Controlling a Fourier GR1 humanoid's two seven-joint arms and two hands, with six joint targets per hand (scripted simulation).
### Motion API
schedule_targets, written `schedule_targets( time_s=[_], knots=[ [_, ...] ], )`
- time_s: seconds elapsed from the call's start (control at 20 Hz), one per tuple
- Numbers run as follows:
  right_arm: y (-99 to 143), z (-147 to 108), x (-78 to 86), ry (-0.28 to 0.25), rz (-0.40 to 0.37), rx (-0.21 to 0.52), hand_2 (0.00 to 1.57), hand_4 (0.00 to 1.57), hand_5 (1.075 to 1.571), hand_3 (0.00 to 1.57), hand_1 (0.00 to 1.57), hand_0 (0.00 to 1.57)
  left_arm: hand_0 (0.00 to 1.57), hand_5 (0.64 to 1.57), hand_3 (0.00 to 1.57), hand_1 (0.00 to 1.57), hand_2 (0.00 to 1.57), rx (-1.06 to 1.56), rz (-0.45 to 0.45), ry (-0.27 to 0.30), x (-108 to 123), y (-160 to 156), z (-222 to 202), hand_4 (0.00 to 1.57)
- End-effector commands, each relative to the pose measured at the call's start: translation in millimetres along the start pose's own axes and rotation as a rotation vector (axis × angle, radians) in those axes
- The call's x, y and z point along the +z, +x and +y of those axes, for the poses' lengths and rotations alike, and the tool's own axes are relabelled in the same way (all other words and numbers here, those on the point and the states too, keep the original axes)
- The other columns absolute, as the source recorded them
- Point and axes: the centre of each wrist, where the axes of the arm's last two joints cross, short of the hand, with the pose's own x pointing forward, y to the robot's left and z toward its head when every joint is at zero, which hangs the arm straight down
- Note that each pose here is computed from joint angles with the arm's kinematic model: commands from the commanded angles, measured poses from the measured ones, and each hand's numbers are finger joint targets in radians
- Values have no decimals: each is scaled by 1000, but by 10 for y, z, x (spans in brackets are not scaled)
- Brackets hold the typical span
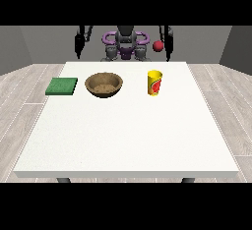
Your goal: Pick the cup and pour the ball into the bowl, then pick the bowl and place it on the pad
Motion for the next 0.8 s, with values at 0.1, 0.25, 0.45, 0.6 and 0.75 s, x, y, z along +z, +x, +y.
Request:
schedule_targets(
  time_s=[0.1,0.25,0.45,0.6,0.75],
  knots=[
    [222,-81,-21,6,-24,27,0,1058,1571,305,0,0,0,1535,0,0,0,-30,-45,-2,-16,246,83,0],
    [315,-124,-33,15,-13,46,0,1058,1571,305,0,0,0,1535,0,0,0,-34,-62,-10,-38,382,97,0],
    [752,650,-49,143,-3,-174,0,846,1570,0,0,0,0,1537,0,0,0,274,-70,-66,-145,777,-80,0],
    [835,952,51,112,110,-203,0,724,1570,0,0,0,0,1550,0,0,0,347,-18,-88,-25,846,-32,0],
    [770,1315,290,103,176,-213,0,576,1568,0,0,0,0,1544,0,0,0,355,17,-96,16,811,20,0]
  ],
)
